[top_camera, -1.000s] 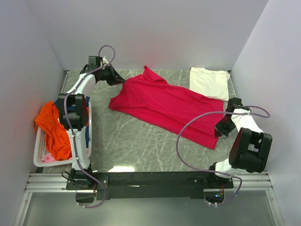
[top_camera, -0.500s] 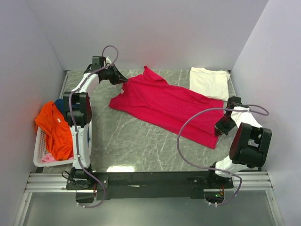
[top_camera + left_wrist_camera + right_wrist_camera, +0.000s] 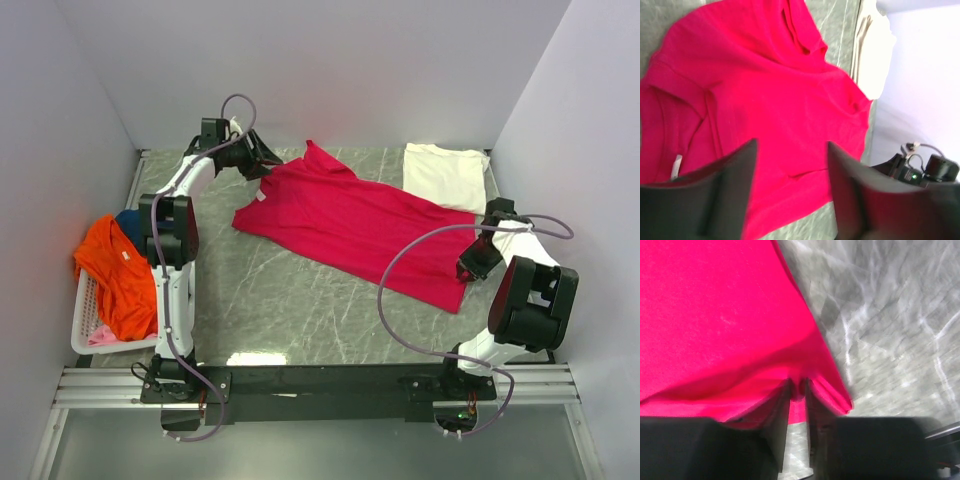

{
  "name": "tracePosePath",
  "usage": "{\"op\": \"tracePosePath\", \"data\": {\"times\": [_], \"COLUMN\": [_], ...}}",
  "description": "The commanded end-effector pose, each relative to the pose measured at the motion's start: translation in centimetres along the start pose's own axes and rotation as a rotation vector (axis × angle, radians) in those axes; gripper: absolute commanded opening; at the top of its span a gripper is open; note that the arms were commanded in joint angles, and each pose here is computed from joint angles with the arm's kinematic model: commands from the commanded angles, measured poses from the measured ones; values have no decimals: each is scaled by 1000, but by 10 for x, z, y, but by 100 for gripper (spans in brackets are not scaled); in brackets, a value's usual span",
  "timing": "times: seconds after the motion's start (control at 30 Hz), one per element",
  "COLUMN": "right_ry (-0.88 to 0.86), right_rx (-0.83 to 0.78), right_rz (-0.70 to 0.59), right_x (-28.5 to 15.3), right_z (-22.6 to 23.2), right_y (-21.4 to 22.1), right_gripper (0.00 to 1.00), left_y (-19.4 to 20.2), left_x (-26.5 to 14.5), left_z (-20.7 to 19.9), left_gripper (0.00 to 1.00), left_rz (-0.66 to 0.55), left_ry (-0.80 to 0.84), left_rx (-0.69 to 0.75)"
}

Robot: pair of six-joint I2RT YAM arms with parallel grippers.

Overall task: Fold and stack the t-shirts
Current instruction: Fold the tshirt

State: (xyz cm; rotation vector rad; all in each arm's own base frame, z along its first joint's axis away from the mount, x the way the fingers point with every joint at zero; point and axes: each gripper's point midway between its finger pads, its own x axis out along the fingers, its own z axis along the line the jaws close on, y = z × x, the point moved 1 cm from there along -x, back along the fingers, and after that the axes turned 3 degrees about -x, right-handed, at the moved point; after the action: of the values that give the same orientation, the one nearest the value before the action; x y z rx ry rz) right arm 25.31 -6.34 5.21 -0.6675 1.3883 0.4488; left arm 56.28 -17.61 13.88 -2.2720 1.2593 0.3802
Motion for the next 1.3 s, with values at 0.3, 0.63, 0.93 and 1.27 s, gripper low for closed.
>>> {"op": "tracePosePath", "data": {"times": [0.3,0.63,0.93,1.27], "right_ry": [-43,-186,-186,-39], "right_rx": [-34,-215,-203,-174], "right_rz": [-175,-111,25,100], "right_x": [-42,-44,-9,21], "right_z": [6,58,72,43], "right_y": [-32,26,57,74], "right_gripper": [60,60,59,60], "left_y": [7,82,98,95], "left_x": [-68,-94,-73,-63], "left_z": [-16,36,57,108], "left_gripper": [79,78,78,80], "left_rz": [-164,-84,-40,-29], "left_ry": [-173,-290,-256,-430], "left_rx": [154,95,3,25]}}
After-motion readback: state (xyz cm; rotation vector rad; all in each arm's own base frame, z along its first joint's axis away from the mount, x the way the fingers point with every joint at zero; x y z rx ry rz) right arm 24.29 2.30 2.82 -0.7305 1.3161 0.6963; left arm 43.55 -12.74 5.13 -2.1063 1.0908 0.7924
